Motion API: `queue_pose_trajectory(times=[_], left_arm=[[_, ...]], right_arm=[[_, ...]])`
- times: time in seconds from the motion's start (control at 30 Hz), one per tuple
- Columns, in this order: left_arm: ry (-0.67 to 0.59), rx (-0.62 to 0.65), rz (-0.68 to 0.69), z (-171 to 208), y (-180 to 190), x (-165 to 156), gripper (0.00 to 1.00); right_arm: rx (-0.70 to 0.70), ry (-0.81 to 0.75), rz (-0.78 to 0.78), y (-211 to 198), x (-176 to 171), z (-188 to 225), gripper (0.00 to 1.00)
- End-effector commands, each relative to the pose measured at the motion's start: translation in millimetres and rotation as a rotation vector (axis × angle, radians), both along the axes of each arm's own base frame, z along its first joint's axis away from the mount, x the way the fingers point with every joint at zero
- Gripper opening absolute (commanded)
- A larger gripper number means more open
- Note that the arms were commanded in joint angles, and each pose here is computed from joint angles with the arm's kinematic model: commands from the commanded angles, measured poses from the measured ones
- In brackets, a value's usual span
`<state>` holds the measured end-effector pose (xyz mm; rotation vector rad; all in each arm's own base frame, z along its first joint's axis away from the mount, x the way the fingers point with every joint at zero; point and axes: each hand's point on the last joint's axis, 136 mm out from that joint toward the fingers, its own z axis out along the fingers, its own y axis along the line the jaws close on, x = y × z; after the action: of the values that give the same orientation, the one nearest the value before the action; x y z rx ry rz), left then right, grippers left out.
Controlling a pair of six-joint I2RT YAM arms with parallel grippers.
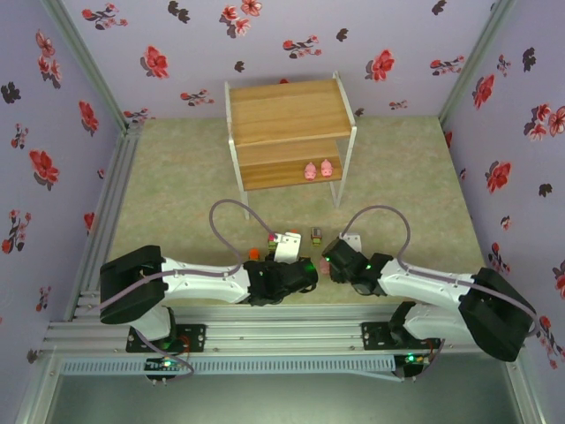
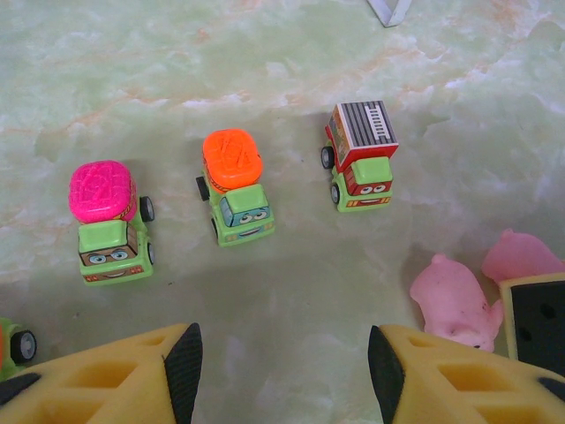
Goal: Place and organize the plastic toys onto the shelf
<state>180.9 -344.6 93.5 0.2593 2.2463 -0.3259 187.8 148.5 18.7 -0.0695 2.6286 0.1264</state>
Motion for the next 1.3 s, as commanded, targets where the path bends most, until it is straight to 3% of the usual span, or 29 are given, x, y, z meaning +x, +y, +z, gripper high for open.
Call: queue_pose_trajectory(times=[0.0,0.13,0.6,1.27], left_arm=[[-0.003,0.000,0.023,-4,5,3,0.56],[-0.005,0.001,0.022,-4,6,3,0.56],[-0.040,0.000,0.044,6,21,8,0.56],[-0.046,-0.013,0.060,-2,39,4,0.55]], right_arm=[[-0.030,-0.017,-0.028,-7,0,-3,0.35],[-0.033,-0.034,-0.030,-8,0,0,0.29],[-0.014,-0.120,-0.023,-4,4,51,0.27],[0.016,-0.329,0.067,85,76,152,0.27]])
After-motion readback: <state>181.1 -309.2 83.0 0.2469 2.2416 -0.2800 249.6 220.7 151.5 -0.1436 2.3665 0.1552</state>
